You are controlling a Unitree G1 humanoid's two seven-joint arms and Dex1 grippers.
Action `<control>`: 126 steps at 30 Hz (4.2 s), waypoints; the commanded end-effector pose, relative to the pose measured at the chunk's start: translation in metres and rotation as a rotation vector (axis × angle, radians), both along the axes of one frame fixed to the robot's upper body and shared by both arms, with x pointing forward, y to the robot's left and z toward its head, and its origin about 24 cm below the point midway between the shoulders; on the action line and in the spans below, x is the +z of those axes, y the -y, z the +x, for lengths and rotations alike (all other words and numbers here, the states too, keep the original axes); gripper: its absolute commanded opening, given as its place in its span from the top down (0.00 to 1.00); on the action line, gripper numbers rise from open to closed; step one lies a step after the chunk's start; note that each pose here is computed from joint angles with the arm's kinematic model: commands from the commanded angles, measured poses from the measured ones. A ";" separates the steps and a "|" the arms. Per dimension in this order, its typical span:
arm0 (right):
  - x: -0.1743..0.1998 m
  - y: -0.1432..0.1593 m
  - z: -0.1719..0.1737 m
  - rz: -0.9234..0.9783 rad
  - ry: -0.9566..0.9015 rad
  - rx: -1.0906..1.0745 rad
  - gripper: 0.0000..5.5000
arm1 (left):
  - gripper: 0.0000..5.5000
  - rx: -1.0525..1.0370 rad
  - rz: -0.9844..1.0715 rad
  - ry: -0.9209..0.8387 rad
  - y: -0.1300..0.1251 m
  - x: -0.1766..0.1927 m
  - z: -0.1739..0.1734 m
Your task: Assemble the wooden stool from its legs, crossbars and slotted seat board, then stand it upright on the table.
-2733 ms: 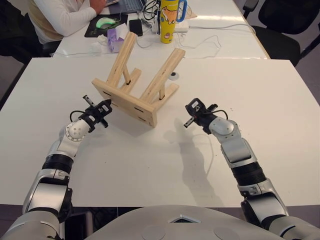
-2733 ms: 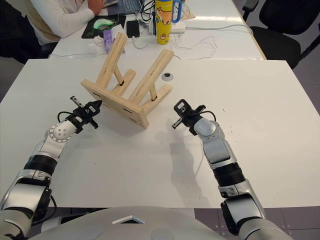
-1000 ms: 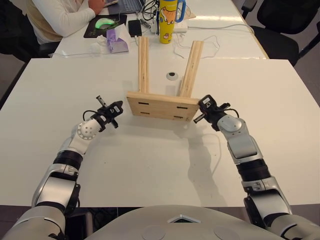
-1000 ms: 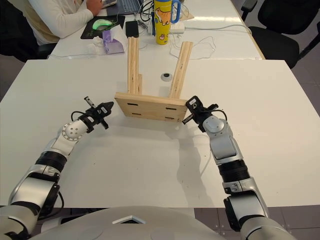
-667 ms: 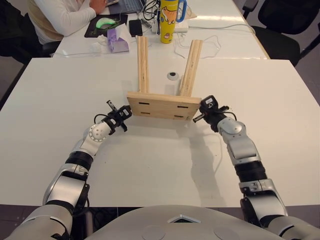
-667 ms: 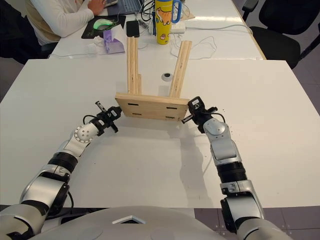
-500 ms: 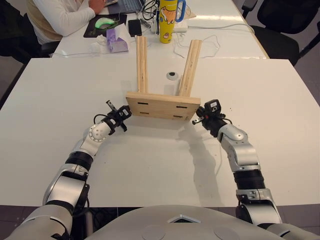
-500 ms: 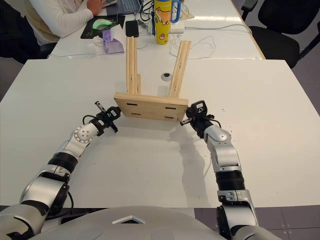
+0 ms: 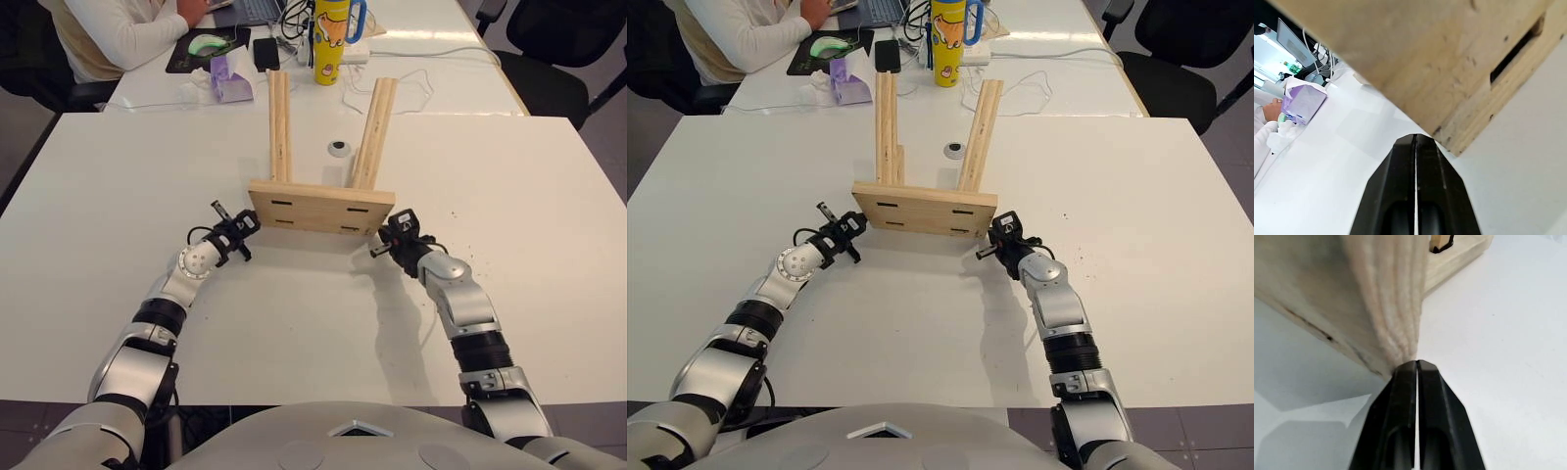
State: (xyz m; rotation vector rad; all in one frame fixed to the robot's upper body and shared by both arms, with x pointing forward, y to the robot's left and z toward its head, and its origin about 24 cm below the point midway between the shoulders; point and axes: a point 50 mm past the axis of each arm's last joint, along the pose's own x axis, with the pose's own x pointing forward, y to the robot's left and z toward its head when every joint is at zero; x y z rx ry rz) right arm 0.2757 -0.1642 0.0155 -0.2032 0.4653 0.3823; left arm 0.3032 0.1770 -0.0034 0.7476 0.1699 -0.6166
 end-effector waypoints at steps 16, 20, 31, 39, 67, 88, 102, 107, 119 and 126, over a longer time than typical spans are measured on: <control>0.093 -0.034 0.008 0.188 0.334 0.151 1.00 | 1.00 -0.125 -0.167 0.314 0.045 0.100 0.006; 0.135 -0.035 0.014 0.259 0.479 0.125 1.00 | 1.00 -0.132 -0.204 0.422 0.048 0.139 0.005; 0.145 -0.026 0.029 0.185 0.496 0.051 1.00 | 1.00 -0.075 -0.192 0.492 0.039 0.167 0.004; 0.131 -0.030 0.023 0.179 0.452 0.051 1.00 | 1.00 0.313 0.107 0.384 -0.037 0.114 0.037; 0.128 -0.042 0.012 0.213 0.416 0.096 1.00 | 0.81 0.374 -0.351 0.150 -0.055 0.105 0.077; 0.132 -0.041 0.017 0.234 0.433 0.067 1.00 | 0.76 0.067 -0.382 -0.125 0.046 0.035 0.045; 0.134 -0.023 0.031 0.173 0.462 -0.043 1.00 | 0.76 0.061 -0.592 0.012 0.069 0.087 0.013; 0.129 0.000 0.052 0.058 0.436 -0.199 1.00 | 0.76 0.293 -0.570 0.148 0.021 0.104 0.033; 0.091 0.021 0.115 -0.209 0.201 -0.263 1.00 | 0.76 0.418 -0.305 0.078 0.006 0.085 0.085; 0.061 0.018 0.111 -0.217 0.120 -0.226 1.00 | 0.76 0.391 -0.270 0.028 0.014 0.072 0.085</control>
